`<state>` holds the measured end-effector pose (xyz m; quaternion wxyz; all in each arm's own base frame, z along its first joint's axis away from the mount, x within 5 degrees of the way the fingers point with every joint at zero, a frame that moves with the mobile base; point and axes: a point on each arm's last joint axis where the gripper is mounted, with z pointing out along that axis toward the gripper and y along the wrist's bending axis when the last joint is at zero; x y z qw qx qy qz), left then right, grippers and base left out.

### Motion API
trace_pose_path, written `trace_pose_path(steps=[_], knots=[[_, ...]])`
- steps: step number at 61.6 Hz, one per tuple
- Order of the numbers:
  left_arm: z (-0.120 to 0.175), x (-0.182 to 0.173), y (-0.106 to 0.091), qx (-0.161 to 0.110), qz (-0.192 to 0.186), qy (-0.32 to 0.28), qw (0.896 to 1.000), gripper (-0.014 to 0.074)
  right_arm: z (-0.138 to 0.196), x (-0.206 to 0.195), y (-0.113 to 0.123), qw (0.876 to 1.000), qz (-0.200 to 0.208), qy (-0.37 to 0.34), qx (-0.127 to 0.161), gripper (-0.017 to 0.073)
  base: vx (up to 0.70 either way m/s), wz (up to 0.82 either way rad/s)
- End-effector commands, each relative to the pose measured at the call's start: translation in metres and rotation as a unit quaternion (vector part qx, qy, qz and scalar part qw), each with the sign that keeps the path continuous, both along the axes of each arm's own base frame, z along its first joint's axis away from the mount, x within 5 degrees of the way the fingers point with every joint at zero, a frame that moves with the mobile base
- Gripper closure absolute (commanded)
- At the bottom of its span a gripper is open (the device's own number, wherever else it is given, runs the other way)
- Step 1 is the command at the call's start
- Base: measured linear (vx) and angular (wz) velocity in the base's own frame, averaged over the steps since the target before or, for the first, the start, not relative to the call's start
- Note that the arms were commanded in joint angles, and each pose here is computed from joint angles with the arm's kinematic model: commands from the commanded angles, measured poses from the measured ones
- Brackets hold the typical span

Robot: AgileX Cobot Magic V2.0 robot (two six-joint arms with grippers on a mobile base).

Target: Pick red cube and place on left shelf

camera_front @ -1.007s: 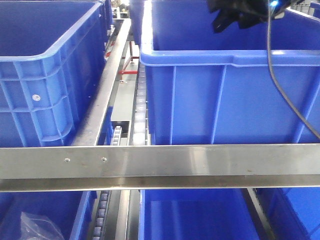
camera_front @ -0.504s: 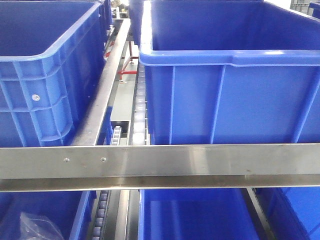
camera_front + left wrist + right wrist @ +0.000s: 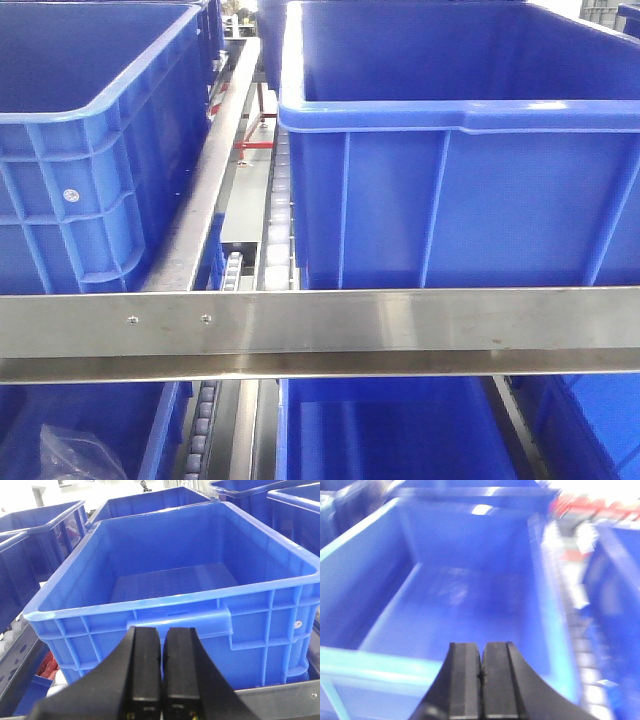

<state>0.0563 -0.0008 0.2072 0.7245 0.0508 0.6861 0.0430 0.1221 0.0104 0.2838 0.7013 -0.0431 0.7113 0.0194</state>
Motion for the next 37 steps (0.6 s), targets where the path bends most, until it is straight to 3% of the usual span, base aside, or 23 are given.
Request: trace_pose_path(steps=[1, 37], knots=[[0.0008, 0.0003, -0.0003, -0.003, -0.003, -0.034, 0.999, 0.0488, 0.0113, -0.014, -0.0023, 0.997, -0.006, -0.074, -0.003, 0.0503, 0.0, 0.0], [0.0008, 0.0003, -0.0003, -0.003, -0.003, -0.034, 0.999, 0.0488, 0.008, -0.0218, -0.0028, 0.996, -0.006, -0.086, -0.002, 0.0503, 0.0, 0.0]])
